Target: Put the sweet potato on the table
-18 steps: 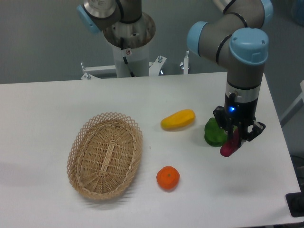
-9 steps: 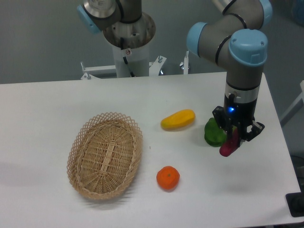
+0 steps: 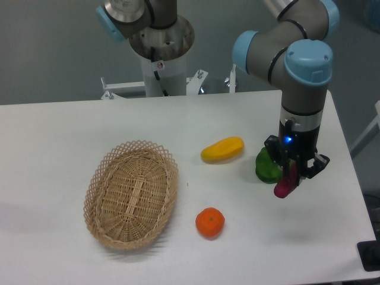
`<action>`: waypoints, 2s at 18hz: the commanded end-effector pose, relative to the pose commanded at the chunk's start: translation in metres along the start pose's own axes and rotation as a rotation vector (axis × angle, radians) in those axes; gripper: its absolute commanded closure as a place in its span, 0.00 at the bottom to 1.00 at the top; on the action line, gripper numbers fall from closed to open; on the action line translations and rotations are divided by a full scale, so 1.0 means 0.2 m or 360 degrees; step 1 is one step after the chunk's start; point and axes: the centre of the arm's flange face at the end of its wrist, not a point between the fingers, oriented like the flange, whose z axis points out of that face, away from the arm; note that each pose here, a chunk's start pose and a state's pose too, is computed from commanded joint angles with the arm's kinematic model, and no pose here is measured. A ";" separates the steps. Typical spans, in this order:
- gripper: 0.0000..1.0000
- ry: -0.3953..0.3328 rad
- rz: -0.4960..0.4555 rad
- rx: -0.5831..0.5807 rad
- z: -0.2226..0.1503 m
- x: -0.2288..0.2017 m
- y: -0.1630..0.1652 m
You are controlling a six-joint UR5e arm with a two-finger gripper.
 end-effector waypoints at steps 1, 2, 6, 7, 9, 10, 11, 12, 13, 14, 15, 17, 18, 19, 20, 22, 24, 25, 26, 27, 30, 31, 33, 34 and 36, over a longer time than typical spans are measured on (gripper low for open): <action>0.75 -0.0004 -0.0027 0.0003 0.04 0.00 -0.01; 0.75 -0.0010 -0.0051 0.0015 0.10 0.01 -0.04; 0.75 -0.0112 -0.0085 0.0040 0.33 0.05 -0.19; 0.75 -0.0106 -0.0088 0.0010 0.39 0.06 -0.18; 0.75 -0.0089 -0.0066 -0.0085 0.50 0.09 -0.18; 0.75 -0.0089 -0.0049 -0.0137 0.55 0.11 -0.19; 0.75 -0.0084 -0.0035 -0.0175 0.60 0.14 -0.20; 0.75 -0.0076 -0.0029 -0.0208 0.64 0.15 -0.20; 0.75 -0.0062 -0.0019 -0.0224 0.68 0.17 -0.21; 0.75 -0.0047 -0.0015 -0.0231 0.72 0.19 -0.21; 0.75 -0.0040 -0.0017 -0.0239 0.74 0.19 -0.20; 0.75 -0.0023 -0.0017 -0.0249 0.78 0.20 -0.19; 0.75 -0.0013 -0.0016 -0.0257 0.80 0.21 -0.19; 0.75 0.0001 -0.0009 -0.0264 0.83 0.23 -0.18; 0.75 0.0007 -0.0001 -0.0270 0.84 0.23 -0.18; 0.75 0.0025 0.0016 -0.0273 0.88 0.24 -0.17; 0.75 0.0032 0.0016 -0.0276 0.89 0.25 -0.17; 0.74 0.0034 0.0016 -0.0277 0.90 0.25 -0.17; 0.74 0.0032 0.0016 -0.0276 0.89 0.25 -0.17; 0.74 0.0032 0.0013 -0.0277 0.89 0.25 -0.17; 0.63 0.0032 0.0016 -0.0276 0.89 0.25 -0.17; 0.49 0.0030 0.0016 -0.0275 0.89 0.25 -0.17; 0.05 0.0015 0.0013 -0.0272 0.86 0.24 -0.18; 0.00 0.0005 0.0013 -0.0266 0.83 0.23 -0.18; 0.00 -0.0017 -0.0007 -0.0257 0.77 0.22 -0.19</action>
